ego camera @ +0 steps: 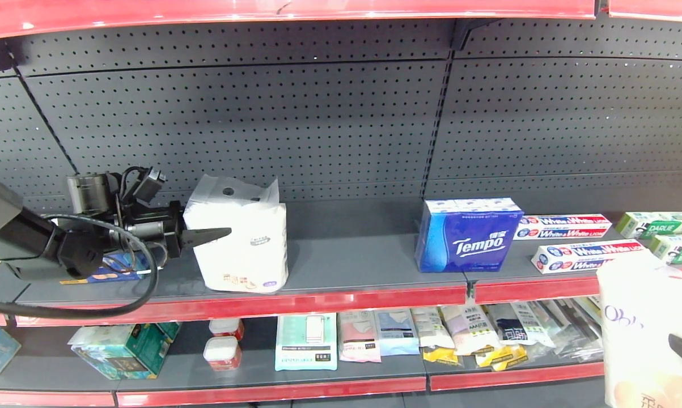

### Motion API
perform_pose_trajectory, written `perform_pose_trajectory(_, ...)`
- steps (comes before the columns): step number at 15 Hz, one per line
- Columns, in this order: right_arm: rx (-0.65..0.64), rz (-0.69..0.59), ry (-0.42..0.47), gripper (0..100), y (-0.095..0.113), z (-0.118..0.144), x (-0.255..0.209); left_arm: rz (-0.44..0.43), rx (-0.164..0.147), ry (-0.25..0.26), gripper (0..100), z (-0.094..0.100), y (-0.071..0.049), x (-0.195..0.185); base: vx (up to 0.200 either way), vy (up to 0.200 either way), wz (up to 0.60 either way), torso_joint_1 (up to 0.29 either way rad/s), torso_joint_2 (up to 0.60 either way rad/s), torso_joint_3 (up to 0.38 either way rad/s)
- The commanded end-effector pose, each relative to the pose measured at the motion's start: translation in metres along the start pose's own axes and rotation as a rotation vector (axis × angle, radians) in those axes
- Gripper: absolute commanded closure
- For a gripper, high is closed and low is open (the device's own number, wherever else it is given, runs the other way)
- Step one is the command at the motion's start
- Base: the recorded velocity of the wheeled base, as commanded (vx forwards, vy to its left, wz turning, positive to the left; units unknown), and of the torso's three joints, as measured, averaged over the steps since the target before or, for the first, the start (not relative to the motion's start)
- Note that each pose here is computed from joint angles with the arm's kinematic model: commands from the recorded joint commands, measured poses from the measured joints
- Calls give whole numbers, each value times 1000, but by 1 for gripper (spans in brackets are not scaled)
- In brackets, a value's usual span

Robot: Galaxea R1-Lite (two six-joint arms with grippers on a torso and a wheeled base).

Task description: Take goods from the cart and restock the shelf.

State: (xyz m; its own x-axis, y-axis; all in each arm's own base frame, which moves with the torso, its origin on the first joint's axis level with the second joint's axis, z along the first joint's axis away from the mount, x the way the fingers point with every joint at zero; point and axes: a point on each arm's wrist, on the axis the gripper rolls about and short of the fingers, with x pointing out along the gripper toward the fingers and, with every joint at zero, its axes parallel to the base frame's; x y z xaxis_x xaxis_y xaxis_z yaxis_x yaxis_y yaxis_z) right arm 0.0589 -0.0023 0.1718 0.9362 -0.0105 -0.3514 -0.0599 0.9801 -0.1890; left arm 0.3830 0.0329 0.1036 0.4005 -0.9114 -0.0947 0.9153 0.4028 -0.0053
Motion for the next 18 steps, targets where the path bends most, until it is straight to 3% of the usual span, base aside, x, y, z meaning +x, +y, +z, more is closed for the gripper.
perform_pose_trajectory(1,0,1,3,100,0,-1,0,18,-2,9,100,-3,-1,2,0,0,0,0,0,0)
perform_pose_trajectory(4,-1,2,-1,100,0,0,0,25,-5,15,100,-4,-2,5,0,0,0,0,0,0)
perform_pose_trajectory(8,-2,-1,-3,100,0,-1,-1,12,-31,26,100,-11,-11,8,0,0,0,0,0,0)
perform_pose_trajectory(18,-2,-1,-3,100,0,-1,-1,20,-19,19,100,-8,-9,5,0,0,0,0,0,0)
